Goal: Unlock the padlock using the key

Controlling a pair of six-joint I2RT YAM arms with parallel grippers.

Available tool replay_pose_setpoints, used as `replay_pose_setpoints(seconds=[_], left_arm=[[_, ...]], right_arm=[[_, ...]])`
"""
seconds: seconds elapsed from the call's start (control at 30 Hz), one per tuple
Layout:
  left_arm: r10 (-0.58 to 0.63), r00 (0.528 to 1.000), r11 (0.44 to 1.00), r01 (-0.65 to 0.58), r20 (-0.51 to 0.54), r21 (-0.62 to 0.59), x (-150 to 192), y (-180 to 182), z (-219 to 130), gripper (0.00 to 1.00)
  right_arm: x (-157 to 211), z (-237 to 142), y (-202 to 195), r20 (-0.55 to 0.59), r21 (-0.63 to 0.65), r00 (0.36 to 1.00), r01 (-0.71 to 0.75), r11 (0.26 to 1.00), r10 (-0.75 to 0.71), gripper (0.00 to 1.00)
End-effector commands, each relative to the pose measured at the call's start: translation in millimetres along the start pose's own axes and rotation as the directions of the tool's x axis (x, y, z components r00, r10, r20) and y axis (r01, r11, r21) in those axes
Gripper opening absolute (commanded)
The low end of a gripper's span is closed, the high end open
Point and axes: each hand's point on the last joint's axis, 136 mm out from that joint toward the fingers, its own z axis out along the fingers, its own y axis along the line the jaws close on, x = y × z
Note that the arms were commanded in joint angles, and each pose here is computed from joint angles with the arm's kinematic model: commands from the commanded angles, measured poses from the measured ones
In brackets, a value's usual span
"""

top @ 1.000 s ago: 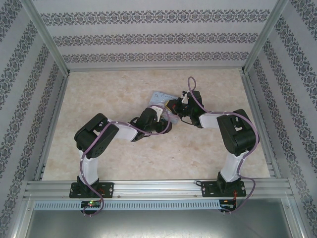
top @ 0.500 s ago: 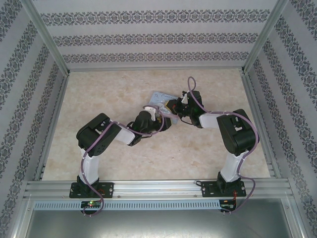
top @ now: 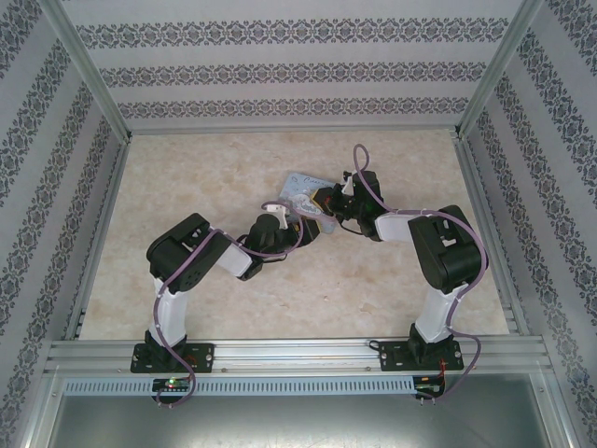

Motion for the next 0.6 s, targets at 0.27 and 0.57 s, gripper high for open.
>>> replay_pose_setpoints(seconds=[0.27, 0.57], left_arm=[[-0.072, 0.997, 0.996, 0.07, 0.035, 0.058, 8.2, -1.3, 7.8, 0.6], [-0.139, 0.986, 0.989, 0.134, 0.088, 0.063, 6.1, 0.6, 4.0, 0.55]], right_arm=[[12.2, 6.5, -30.9, -0.045, 0.072, 0.998, -0.037, 0.997, 0.041, 0.0], [11.9, 7.8, -33.1, -0.046, 0.074, 0.998, -0.044, 0.996, 0.048, 0.0]])
